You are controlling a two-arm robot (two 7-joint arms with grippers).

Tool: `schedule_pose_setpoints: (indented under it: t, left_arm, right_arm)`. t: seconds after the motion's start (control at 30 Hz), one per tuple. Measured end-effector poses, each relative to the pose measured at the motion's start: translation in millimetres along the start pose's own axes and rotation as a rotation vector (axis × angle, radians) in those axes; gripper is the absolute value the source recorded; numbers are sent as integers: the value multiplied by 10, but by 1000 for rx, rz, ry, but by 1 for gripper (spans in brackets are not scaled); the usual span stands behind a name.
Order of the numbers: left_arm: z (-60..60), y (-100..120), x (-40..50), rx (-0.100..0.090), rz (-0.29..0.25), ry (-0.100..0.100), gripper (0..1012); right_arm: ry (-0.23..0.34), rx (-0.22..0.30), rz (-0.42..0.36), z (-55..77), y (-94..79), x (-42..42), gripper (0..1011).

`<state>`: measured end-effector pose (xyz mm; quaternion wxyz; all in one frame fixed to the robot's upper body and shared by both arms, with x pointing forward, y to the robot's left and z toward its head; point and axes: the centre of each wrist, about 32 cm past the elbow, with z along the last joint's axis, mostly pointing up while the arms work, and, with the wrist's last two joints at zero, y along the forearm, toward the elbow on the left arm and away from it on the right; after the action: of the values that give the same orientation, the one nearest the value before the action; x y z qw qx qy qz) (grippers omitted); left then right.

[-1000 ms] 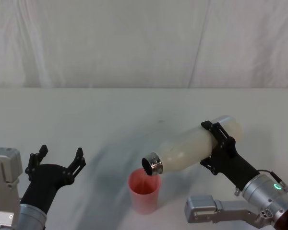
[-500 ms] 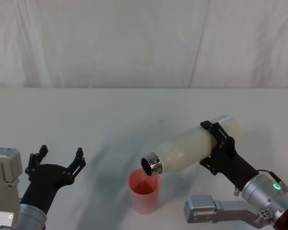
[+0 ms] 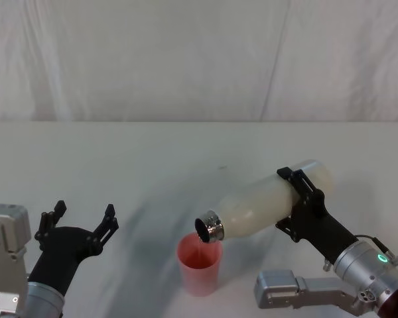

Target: Grasp the thermos with one hand and pour water into the cup lid.

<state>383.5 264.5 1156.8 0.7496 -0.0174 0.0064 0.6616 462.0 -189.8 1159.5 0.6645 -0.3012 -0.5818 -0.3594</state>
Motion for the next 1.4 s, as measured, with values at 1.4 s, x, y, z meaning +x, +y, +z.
schedule_pose_setpoints:
  t: [1.4]
  left_arm:
    - [0, 0, 0, 0, 0, 0, 1001]
  right_arm:
    - [-1, -6, -1, -19, -3, -2, 950]
